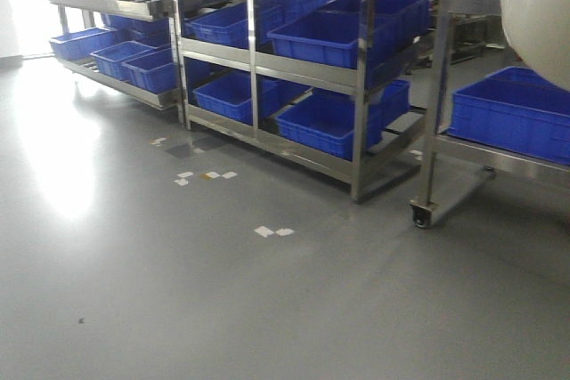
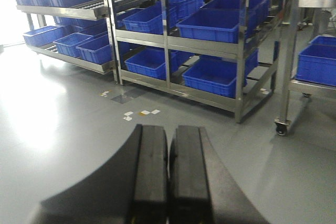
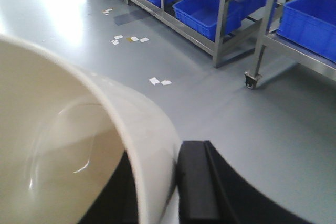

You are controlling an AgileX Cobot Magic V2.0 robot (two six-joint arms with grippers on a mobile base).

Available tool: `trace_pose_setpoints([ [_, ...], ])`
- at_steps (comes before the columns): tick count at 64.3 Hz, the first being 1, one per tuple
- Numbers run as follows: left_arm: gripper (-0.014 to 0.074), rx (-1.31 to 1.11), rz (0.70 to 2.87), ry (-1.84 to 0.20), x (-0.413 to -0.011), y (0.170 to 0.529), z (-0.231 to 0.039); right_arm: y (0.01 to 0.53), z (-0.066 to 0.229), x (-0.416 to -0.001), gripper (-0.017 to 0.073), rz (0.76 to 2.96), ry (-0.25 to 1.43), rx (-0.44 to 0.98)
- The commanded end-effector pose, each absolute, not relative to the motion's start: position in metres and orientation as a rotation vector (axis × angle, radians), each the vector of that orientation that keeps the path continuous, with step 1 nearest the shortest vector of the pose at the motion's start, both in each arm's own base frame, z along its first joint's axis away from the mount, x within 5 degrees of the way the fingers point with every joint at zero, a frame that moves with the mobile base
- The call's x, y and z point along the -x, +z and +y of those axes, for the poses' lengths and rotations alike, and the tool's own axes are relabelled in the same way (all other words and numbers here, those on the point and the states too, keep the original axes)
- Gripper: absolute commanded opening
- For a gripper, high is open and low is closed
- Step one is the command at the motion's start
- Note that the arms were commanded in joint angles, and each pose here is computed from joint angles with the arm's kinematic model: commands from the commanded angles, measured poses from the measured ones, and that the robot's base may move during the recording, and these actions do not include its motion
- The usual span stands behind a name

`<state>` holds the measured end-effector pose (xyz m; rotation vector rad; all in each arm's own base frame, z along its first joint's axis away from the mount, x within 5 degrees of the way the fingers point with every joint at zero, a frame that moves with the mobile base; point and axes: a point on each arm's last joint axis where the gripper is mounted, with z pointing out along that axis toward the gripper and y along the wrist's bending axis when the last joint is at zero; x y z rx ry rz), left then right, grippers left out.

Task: Move white bin to right shelf second layer
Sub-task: 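Turn toward the windows while holding the bin in the right gripper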

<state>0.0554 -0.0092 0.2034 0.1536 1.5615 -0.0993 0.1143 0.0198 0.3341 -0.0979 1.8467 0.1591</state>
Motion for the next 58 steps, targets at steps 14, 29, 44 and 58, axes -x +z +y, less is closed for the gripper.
trace_pose_setpoints([
  [14,0.0085,-0.142,1.501,-0.11,-0.0557,0.1994,-0.0092,0.3539,0.0199,-0.1161,0.0056,1.715,0.171,0.089],
  [29,0.0085,-0.142,1.501,-0.11,-0.0557,0.1994,-0.0092,0.3539,0.0199,-0.1161,0.0056,1.715,0.171,0.089],
  [44,0.0085,-0.142,1.501,-0.11,-0.0557,0.1994,-0.0092,0.3539,0.0199,-0.1161,0.0056,1.715,0.171,0.089],
  [58,0.0085,-0.142,1.501,-0.11,-0.0557,0.1994,-0.0092,0.3539,0.0199,-0.1161,0.0056,1.715,0.171,0.089],
])
